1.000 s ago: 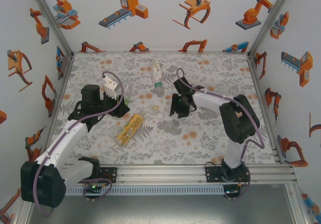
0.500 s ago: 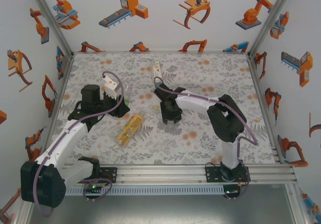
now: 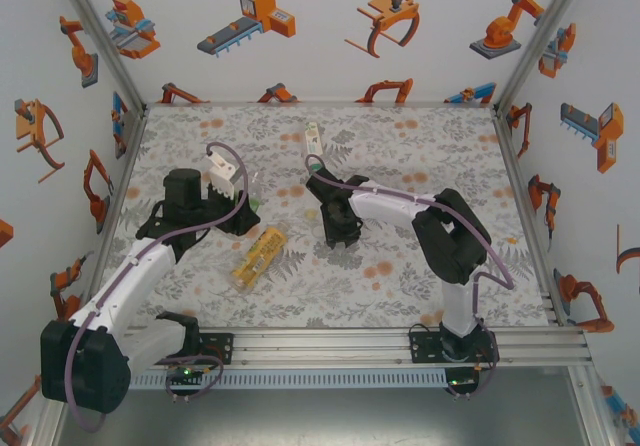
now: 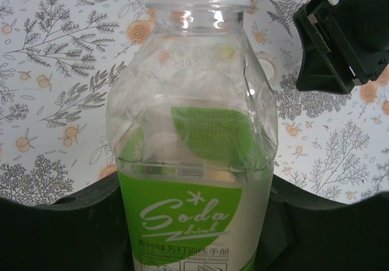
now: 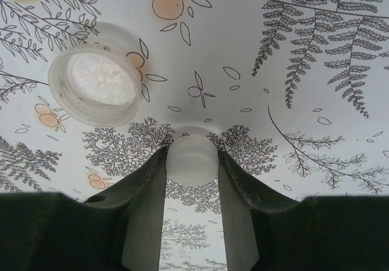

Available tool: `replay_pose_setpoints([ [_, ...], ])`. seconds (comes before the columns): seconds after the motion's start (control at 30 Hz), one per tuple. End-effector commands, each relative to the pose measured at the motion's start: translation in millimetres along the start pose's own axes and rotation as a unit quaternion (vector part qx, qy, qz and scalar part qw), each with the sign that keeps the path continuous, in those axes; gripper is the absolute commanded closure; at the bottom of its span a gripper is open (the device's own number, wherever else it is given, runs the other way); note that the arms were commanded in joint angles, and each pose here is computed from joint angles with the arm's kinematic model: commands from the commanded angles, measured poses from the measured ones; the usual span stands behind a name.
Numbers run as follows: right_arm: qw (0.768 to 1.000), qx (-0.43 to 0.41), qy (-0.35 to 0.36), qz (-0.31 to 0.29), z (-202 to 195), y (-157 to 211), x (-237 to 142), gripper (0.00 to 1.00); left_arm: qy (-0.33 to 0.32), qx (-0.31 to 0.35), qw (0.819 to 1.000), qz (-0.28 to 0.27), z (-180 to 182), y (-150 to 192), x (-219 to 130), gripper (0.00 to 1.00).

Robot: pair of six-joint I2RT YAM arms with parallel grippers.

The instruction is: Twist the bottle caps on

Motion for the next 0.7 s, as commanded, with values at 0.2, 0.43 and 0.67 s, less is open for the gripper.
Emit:
replay_pose_setpoints([
  [0.2,0.998,-0.018,-0.036,-0.046,-2,1,-49,0.73,0.038,0.041,0.998,0.019,-18,-3,4,0.63],
  [0.43,0.982,-0.075,-0.140,-0.102,-7,6,-108,0.75,0.108,0.111,0.987,0.049,-52,-3,0,0.65],
  [0.67,0.929,-0.175,-0.268,-0.186,-5,24,-182,0.76,0.176,0.177,0.968,0.013,-89,-16,-15,0.71],
])
Point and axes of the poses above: each hand's point on the last joint's axis, 136 mm out from that joint toward the fingers, its own x axis out along the fingers, its own z axis along the line the jaws close on, y = z × x, the point moved 6 cm from there along -x, back along the fingers, and after that the axes turned 4 degrees about -x, right-handed, at the moved point
